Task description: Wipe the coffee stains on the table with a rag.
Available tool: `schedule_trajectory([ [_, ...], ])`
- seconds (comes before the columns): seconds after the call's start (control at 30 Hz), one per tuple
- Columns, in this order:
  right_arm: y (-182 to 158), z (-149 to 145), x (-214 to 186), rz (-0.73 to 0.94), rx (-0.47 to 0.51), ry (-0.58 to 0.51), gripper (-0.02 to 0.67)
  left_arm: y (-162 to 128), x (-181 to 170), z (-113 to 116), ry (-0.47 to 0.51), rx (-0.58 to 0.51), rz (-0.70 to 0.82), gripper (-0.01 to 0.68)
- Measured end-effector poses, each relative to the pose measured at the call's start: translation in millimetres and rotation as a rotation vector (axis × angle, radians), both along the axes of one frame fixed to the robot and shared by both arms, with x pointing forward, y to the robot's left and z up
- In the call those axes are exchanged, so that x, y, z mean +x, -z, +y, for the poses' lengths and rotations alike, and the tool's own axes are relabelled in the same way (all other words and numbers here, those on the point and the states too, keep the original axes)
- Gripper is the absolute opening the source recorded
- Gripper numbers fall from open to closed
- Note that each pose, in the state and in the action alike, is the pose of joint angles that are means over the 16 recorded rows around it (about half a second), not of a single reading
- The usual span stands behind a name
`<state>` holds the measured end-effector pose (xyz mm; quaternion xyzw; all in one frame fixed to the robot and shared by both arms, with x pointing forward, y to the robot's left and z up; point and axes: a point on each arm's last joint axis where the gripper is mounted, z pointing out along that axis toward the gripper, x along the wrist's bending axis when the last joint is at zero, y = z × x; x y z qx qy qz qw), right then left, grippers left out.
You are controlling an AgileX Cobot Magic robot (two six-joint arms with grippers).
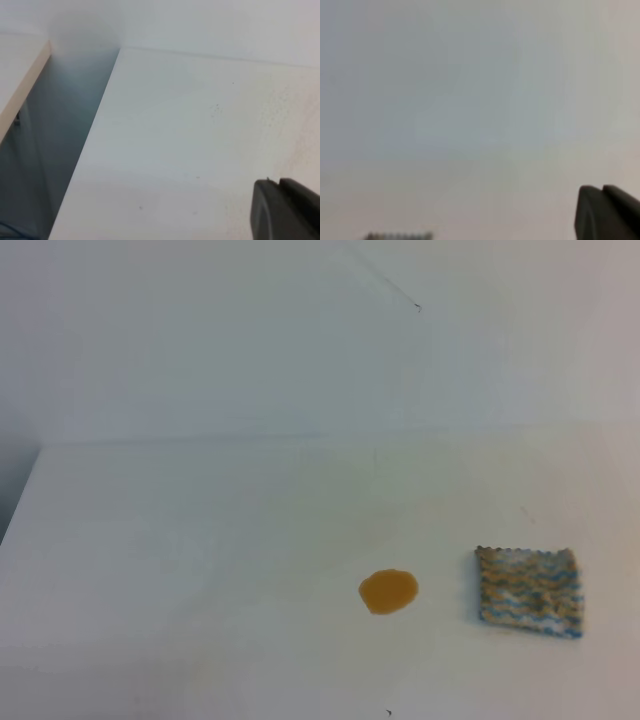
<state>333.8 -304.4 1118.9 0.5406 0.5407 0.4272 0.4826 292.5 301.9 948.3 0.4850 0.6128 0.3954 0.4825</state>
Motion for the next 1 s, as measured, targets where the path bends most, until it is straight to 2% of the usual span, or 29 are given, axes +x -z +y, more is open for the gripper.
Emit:
schedule_trajectory([
  [0.13,15,4,38,0.222,-0.012,-0.088,-0.001,0,0,0,0.000,0.000,0.000,0.001],
  [0.27,39,13,74,0.389,-0.026,-0.221,0.017,0,0,0,0.000,0.000,0.000,0.001],
  [0.37,60,23,99,0.478,-0.040,-0.324,0.065,0,0,0,0.000,0.000,0.000,0.001],
  [0.53,97,43,134,0.601,-0.059,-0.454,0.193,0,0,0,0.000,0.000,0.000,0.001],
  [0.8,147,79,175,0.734,-0.146,-0.576,0.386,0,0,0,0.000,0.000,0.002,0.001],
  [0.9,162,88,189,0.761,-0.180,-0.587,0.418,0,0,0,0.000,0.000,0.005,0.001],
  [1.0,175,93,200,0.781,-0.212,-0.595,0.421,1,0,0,0.000,0.000,0.007,0.001],
])
